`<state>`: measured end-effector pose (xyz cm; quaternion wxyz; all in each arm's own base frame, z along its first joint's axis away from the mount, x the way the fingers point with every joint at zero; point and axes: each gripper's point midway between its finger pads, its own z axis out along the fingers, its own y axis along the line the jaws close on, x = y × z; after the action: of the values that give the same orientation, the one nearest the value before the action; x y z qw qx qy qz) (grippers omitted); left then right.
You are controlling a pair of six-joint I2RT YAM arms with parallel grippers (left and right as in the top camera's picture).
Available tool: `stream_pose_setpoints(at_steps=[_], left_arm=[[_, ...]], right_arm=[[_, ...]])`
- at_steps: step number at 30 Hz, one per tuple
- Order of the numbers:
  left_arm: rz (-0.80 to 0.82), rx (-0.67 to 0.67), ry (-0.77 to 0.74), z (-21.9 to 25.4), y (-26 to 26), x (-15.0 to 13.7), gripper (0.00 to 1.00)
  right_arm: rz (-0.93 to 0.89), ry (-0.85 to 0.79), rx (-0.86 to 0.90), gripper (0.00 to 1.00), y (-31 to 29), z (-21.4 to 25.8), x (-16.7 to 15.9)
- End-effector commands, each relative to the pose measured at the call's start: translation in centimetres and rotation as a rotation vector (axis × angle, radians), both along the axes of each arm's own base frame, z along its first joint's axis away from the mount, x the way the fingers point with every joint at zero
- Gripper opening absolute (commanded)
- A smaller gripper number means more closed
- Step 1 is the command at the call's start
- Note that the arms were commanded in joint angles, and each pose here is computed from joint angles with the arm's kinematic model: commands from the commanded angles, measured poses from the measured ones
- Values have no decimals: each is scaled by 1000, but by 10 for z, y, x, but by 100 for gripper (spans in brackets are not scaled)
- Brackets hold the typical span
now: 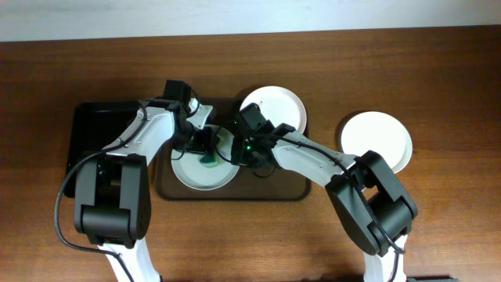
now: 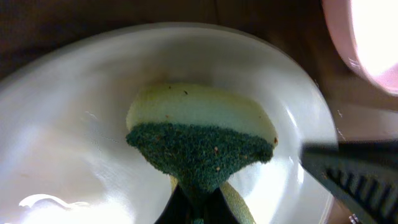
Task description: Clean dirty plates on tray and stack at the side
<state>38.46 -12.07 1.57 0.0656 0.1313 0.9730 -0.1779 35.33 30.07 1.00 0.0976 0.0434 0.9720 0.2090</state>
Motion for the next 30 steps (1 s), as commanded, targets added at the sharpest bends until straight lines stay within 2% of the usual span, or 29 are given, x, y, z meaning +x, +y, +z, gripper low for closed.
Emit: stream_pose_setpoints(at_steps=[1, 6, 11, 12, 16, 22, 24, 27, 30], left_arm=[[66, 149, -51, -13, 25, 17, 0], [110, 327, -10, -30, 56, 10, 0], [257, 615, 76, -30, 108, -14, 0], [271, 637, 82, -28, 112, -16, 0], [275, 640, 72, -20, 112, -10, 0], [360, 737, -20, 23, 127, 20, 0], [380, 718, -71, 47, 124, 39, 0], [385, 697, -105, 69, 118, 51, 0], [281, 573, -105, 79, 88, 57, 0]], right_arm=[[-17, 7, -19, 4, -5, -7, 1], [-17, 9, -20, 4, -5, -7, 1], [-17, 10, -21, 4, -5, -7, 0], [-17, 10, -22, 4, -5, -7, 0], [-16, 11, -22, 4, -5, -7, 0], [-17, 14, -24, 4, -6, -8, 0], [-17, 14, -24, 4, -6, -8, 0], [-17, 14, -24, 4, -6, -8, 0], [-17, 14, -24, 4, -6, -8, 0]])
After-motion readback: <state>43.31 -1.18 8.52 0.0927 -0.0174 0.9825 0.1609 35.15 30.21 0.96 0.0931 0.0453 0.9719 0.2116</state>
